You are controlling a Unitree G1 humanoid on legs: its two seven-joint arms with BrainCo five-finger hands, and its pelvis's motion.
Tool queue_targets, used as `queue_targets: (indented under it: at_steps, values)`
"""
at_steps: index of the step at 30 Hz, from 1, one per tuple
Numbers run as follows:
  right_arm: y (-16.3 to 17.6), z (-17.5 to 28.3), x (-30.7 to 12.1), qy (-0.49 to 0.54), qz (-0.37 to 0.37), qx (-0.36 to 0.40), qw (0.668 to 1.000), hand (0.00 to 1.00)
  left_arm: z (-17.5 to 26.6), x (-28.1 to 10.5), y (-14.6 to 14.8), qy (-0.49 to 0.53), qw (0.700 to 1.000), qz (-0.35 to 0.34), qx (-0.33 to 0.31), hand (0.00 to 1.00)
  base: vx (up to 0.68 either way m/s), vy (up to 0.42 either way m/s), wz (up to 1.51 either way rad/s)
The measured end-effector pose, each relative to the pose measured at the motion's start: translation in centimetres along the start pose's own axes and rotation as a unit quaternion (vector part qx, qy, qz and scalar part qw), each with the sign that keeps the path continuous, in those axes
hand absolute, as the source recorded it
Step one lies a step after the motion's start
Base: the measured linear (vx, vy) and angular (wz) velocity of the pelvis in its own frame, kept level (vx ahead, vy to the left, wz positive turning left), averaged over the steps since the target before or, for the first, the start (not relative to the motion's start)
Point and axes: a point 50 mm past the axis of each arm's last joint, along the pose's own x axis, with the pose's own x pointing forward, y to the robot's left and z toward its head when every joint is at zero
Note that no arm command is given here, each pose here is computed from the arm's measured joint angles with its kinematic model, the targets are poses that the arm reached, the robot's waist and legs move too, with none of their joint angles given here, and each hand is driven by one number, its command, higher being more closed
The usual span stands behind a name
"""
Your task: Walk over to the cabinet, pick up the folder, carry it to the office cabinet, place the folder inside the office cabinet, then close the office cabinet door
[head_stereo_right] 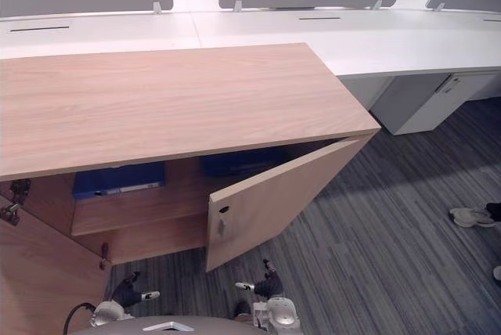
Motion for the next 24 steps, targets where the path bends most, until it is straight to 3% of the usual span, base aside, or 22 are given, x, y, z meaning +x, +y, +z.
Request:
queue_targets:
  at_steps: [15,24]
  values:
    - [-1.1,-0.7,1.1,0.053,-0.016,-0.016,0.998,0.00,-0.6,0.0,1.3,0.020,0.995,0.039,-0.091,0.00,-0.06,-0.003,-0.04]
    - [-1.4,-0.3,1.4,0.049,-0.023,-0.006,0.999,0.00,0.0,0.2,2.0,0.016,0.984,0.076,-0.162,0.00,0.00,-0.083,0.64]
